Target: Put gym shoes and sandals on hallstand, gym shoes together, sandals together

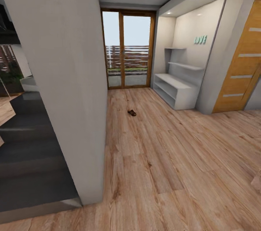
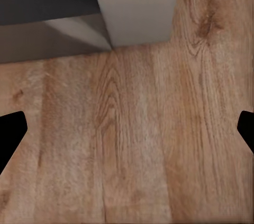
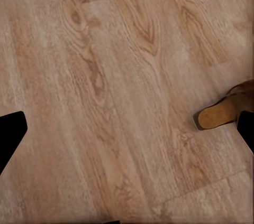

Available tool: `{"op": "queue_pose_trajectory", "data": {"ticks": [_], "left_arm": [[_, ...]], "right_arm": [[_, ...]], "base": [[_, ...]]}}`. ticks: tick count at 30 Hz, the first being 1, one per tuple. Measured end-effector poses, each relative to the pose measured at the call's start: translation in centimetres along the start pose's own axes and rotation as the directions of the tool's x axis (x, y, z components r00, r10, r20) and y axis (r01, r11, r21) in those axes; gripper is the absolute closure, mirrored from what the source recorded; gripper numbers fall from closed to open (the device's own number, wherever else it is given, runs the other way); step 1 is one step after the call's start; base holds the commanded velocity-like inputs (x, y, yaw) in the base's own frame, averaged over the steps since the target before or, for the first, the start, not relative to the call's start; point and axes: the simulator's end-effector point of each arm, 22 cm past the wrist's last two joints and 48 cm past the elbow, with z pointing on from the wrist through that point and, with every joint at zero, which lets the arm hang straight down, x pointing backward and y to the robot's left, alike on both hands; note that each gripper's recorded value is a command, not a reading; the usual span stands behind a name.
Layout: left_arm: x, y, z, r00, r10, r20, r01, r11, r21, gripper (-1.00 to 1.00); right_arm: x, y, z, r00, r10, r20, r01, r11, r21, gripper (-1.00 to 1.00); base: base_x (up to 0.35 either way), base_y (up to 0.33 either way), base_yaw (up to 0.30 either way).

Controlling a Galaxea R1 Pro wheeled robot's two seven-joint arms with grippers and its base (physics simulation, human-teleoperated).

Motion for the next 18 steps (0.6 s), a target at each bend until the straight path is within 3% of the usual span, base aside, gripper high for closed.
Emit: {"op": "queue_pose_trajectory", "data": {"ticks": [18], "left_arm": [[1.08,-0.33,-0.08,1.000,-0.002,-0.024,0.002,1.000,0.002,-1.00]], "right_arm": [[0.91,-0.10,0.05,1.000,-0.003,-0.022,0.003,1.000,0.003,-1.00]], "base": [[0.000,0.000,-0.200]]}}
